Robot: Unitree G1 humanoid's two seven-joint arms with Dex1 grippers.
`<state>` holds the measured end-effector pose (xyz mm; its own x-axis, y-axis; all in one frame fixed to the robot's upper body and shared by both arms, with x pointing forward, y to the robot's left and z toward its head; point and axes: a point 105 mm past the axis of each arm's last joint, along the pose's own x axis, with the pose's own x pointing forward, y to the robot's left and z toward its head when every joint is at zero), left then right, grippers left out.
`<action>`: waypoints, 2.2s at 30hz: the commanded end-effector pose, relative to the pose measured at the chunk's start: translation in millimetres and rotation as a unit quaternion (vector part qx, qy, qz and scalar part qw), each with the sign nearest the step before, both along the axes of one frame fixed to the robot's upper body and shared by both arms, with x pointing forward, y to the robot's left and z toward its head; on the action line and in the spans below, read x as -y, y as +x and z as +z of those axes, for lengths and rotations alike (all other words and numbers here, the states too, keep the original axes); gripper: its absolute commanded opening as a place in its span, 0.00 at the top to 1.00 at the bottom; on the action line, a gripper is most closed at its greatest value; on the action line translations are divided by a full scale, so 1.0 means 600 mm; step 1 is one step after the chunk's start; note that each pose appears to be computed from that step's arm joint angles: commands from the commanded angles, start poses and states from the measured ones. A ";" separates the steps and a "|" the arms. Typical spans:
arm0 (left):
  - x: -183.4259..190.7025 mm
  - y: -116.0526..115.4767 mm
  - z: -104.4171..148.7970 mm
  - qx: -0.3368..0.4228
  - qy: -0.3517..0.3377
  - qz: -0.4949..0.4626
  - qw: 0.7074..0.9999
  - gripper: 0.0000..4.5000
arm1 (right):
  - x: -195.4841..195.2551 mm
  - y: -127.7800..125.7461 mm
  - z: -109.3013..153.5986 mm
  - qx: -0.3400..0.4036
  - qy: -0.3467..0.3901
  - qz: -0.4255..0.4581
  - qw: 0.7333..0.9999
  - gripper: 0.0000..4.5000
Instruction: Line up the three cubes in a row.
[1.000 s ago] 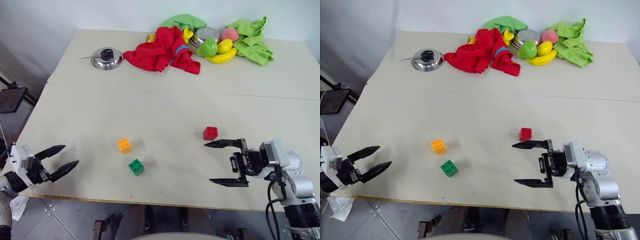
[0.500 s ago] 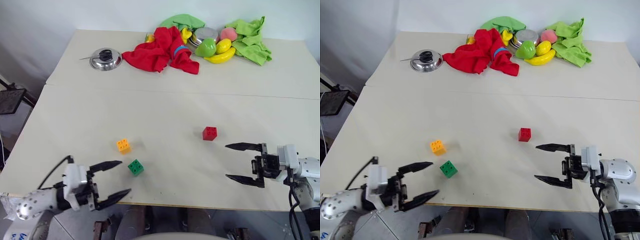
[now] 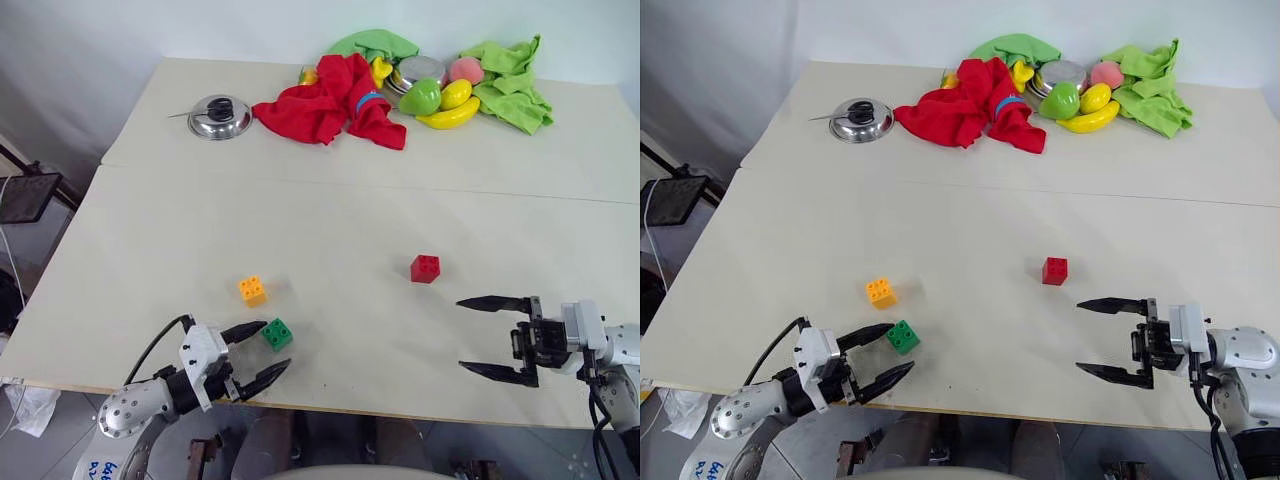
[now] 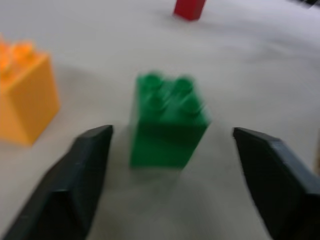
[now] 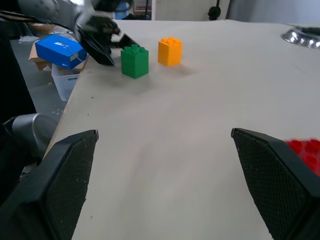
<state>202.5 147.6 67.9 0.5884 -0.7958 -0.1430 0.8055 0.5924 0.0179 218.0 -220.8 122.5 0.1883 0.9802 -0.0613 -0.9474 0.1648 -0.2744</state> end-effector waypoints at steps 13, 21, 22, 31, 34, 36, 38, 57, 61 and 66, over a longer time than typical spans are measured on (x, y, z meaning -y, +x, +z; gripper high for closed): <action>-0.008 0.005 0.040 0.053 -0.008 -0.117 0.992 0.67 | -0.012 -0.008 0.018 0.015 0.000 0.018 1.000 0.00; 0.029 0.065 0.201 0.068 0.044 -0.300 0.951 0.67 | 0.010 -0.021 0.027 0.009 -0.008 -0.030 0.999 0.00; 0.045 0.072 0.220 0.064 0.049 -0.320 0.944 0.67 | 0.014 -0.024 0.028 0.009 -0.009 -0.039 0.999 0.00; 0.125 0.175 0.208 0.024 0.232 -0.367 0.901 0.67 | 0.016 -0.021 0.048 0.033 -0.005 -0.090 0.995 0.00; 0.153 0.211 0.190 0.027 0.250 -0.351 0.902 0.67 | 0.010 -0.020 0.062 0.044 -0.002 -0.107 0.993 0.00; 0.174 0.233 0.173 0.035 0.250 -0.338 0.907 0.67 | 0.011 -0.022 0.067 0.048 0.001 -0.124 0.991 0.00; 0.192 0.241 0.166 0.034 0.235 -0.338 0.911 0.67 | 0.012 -0.025 0.070 0.052 0.005 -0.139 0.989 0.00; 0.233 0.291 0.126 0.057 0.231 -0.331 0.913 0.67 | 0.020 -0.041 0.054 0.048 0.066 -0.209 0.974 0.00; 0.234 0.284 0.125 0.062 0.227 -0.351 0.906 0.67 | 0.020 -0.041 0.051 0.051 0.070 -0.207 0.974 0.00; 0.236 0.287 0.135 0.079 0.219 -0.351 0.907 0.33 | 0.031 -0.040 0.038 0.048 0.070 -0.207 0.975 0.00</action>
